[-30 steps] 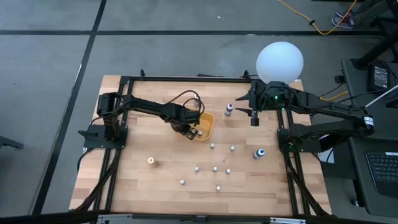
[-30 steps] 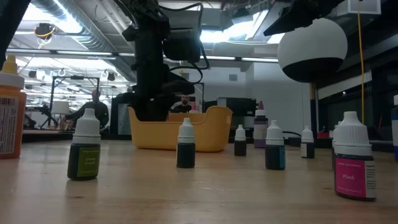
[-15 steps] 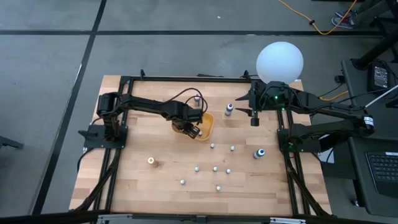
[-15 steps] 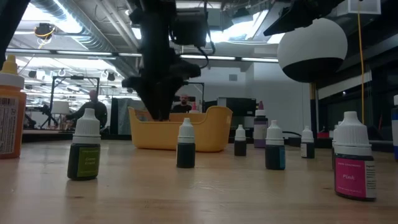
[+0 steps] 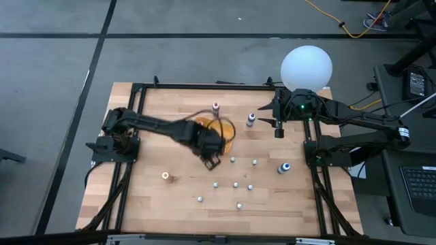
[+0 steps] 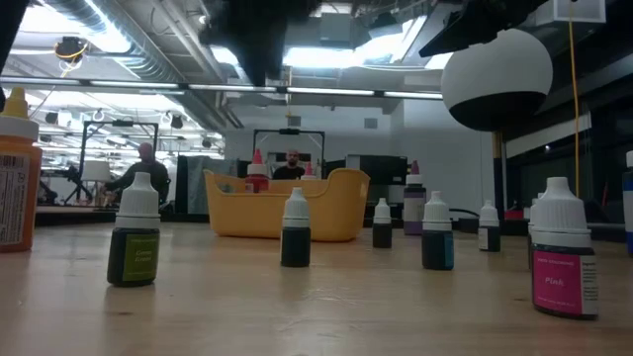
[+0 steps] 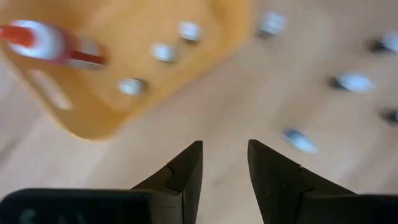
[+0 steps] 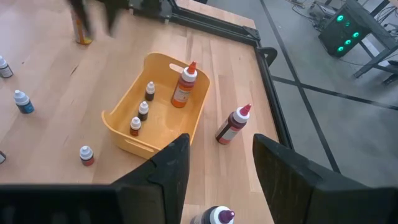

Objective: Pick & Place food coloring
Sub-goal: Put the small green food coloring bottle into the yellow bin

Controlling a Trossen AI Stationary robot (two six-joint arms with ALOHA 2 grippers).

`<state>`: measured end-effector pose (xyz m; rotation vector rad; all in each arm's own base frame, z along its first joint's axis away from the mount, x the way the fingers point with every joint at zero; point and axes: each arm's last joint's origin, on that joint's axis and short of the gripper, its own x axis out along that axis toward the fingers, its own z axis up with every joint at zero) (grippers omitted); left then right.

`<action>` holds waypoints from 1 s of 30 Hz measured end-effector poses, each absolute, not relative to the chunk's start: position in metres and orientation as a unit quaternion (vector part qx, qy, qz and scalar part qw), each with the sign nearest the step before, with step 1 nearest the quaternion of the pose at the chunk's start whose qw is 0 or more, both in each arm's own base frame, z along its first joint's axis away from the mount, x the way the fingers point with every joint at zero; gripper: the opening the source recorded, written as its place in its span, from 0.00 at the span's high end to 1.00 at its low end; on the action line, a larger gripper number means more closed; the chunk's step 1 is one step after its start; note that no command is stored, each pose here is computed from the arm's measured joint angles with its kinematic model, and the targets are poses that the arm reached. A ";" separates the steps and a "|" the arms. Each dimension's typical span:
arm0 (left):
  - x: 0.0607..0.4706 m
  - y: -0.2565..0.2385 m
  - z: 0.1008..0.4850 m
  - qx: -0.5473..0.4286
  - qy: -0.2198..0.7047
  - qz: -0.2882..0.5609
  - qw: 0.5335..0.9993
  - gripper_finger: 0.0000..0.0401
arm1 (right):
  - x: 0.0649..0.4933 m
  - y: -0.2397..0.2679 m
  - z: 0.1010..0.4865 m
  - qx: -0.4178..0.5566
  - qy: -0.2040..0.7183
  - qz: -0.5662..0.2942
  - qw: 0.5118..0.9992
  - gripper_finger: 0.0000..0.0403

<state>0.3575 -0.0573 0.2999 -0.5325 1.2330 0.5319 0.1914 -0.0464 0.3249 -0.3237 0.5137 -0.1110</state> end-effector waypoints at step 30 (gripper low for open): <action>0.317 -0.208 0.230 -0.200 0.536 0.108 0.813 0.46 | 0.191 -0.046 0.325 -0.182 0.254 -0.048 0.949 0.56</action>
